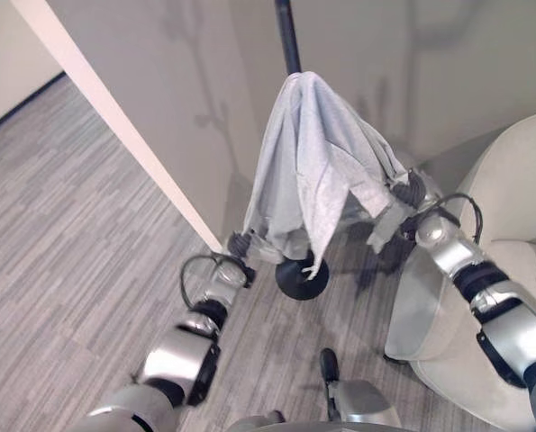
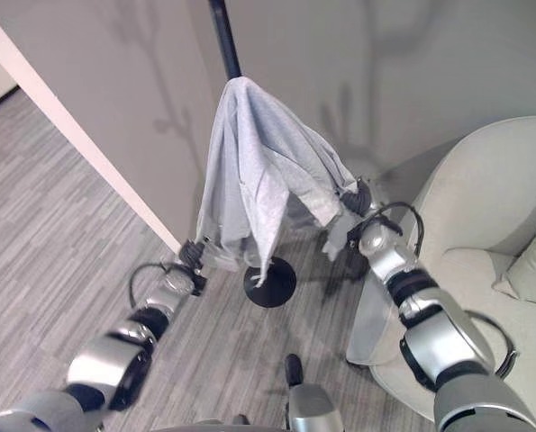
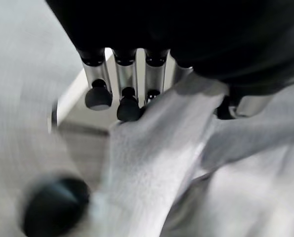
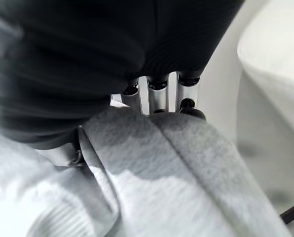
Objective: Hang the clothes on the sofa on the clothes rack.
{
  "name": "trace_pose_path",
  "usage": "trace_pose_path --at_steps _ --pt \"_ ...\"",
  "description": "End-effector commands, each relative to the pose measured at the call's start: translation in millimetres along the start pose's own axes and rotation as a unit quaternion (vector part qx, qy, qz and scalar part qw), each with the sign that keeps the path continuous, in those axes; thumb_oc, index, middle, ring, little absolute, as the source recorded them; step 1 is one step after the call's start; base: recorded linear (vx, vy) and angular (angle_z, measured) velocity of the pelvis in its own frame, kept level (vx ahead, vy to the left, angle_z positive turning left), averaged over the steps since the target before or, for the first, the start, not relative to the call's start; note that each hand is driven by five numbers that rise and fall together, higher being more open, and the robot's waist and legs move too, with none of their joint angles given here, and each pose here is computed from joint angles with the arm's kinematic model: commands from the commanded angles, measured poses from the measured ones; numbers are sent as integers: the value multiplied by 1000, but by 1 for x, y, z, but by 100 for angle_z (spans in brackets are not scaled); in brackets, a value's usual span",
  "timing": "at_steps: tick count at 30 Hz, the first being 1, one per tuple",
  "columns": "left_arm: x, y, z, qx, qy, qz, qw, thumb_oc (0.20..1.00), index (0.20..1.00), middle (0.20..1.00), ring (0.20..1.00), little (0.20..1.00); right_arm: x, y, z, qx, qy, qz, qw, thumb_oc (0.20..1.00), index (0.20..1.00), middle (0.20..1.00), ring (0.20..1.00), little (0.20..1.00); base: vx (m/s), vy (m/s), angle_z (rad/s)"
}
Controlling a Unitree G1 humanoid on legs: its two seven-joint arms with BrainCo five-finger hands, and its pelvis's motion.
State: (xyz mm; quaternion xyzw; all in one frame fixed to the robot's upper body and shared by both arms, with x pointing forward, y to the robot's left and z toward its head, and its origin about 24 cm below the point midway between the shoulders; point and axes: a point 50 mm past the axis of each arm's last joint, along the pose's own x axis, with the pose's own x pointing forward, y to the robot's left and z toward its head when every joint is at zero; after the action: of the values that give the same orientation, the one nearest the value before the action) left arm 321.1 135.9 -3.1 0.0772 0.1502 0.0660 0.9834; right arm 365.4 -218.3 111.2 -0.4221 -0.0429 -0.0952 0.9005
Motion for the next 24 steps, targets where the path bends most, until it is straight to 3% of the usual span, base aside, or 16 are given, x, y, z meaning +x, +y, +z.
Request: trace_pose_path --at_steps 1,2,4,6,7,9,13,20,24 --pt "8 21 20 -45 -37 3 998 1000 1000 1000 1000 1000 4 -29 -22 -75 11 -24 997 200 200 200 200 200 115 -29 -7" --pt "-6 21 11 -124 -41 0 991 1000 1000 1000 1000 1000 -15 -14 -32 -26 15 -6 1000 200 200 200 200 200 115 -37 1" --pt "-27 28 -20 -184 -15 9 983 1000 1000 1000 1000 1000 -49 6 -50 67 41 20 997 200 200 200 200 200 100 -17 11" --pt "-33 30 -31 -192 0 12 981 1000 1000 1000 1000 1000 -60 13 -58 104 59 30 992 200 200 200 200 200 65 -3 4" --pt "-37 33 -38 -196 8 14 980 1000 1000 1000 1000 1000 -71 21 -65 146 79 39 985 1000 1000 1000 1000 1000 0 0 0" --pt "-49 40 -61 -209 40 23 977 1000 1000 1000 1000 1000 -92 38 -72 254 124 50 958 1000 1000 1000 1000 1000 0 0 0" --pt "-65 50 -91 -219 90 43 971 1000 1000 1000 1000 1000 -115 54 -77 368 165 65 913 1000 1000 1000 1000 1000 -33 12 -7" --pt "-89 71 -141 -219 175 110 954 1000 1000 1000 1000 1000 -136 36 -107 344 210 20 915 1000 1000 1000 1000 1000 -61 47 6" --pt "-116 80 -179 -201 253 135 937 1000 1000 1000 1000 1000 -160 29 -128 379 251 -24 891 1000 1000 1000 1000 1000 -43 37 -4"
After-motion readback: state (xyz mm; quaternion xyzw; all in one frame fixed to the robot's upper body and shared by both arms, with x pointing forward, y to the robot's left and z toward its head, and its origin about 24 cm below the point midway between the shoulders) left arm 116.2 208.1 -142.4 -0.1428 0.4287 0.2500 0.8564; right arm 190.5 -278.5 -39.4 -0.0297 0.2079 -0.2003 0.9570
